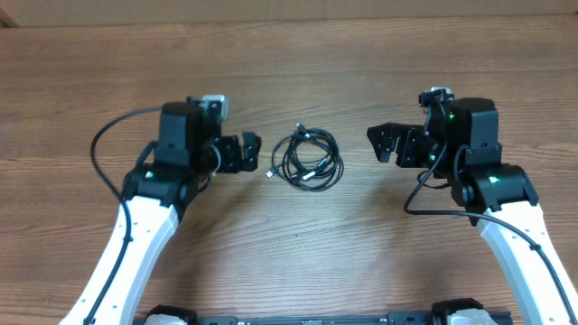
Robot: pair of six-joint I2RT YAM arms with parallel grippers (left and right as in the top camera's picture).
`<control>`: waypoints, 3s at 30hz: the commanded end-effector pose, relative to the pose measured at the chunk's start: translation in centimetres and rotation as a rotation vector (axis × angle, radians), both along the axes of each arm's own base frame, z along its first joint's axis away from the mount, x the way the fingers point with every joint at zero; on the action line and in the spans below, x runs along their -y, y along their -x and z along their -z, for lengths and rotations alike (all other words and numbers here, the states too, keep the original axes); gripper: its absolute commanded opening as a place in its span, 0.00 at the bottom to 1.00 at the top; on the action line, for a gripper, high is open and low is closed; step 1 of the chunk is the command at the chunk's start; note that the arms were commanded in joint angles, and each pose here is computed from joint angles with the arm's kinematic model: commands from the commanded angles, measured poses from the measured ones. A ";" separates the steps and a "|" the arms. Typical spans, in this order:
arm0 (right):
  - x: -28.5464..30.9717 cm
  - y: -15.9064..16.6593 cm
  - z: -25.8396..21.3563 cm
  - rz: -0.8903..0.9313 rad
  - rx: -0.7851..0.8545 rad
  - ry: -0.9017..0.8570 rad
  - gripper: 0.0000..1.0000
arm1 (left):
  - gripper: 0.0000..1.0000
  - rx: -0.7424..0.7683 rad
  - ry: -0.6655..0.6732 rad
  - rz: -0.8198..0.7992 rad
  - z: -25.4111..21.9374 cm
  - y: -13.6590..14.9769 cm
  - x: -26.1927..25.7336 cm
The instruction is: Untangle cables
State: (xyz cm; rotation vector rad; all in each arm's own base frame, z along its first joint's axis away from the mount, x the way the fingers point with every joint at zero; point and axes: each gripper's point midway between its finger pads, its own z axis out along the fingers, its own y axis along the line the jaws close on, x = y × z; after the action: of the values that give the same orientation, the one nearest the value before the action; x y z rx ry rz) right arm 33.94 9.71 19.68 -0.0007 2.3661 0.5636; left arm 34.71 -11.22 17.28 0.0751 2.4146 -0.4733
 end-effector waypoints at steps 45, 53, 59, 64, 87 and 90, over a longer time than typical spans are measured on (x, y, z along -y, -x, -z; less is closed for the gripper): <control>-7.4 2.7 17.7 0.018 -0.482 0.265 0.75 | 1.00 -0.131 -0.077 0.118 3.6 -0.2 3.5; -7.8 1.5 17.4 0.146 -0.467 0.194 0.75 | 1.00 -0.132 -0.076 0.119 3.6 -0.1 3.5; -8.2 1.6 18.4 0.168 -0.489 0.182 0.75 | 1.00 -0.143 -0.079 0.119 3.7 0.1 3.5; -8.2 2.1 19.7 0.169 -0.521 0.202 0.75 | 1.00 -0.143 -0.079 0.119 3.7 0.1 3.5; -4.9 3.3 20.6 0.175 -0.530 0.389 0.75 | 1.00 -0.151 -0.076 0.123 3.8 0.3 3.5; -7.3 2.6 19.3 0.106 -0.537 0.300 0.77 | 1.00 -0.152 -0.075 0.123 3.8 0.3 3.5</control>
State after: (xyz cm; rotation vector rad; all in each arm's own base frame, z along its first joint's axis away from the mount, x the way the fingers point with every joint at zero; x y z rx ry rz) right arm 30.99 14.97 0.14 0.2360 2.8943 0.0338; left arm 34.06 -14.46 12.95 0.2092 2.6028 -0.4531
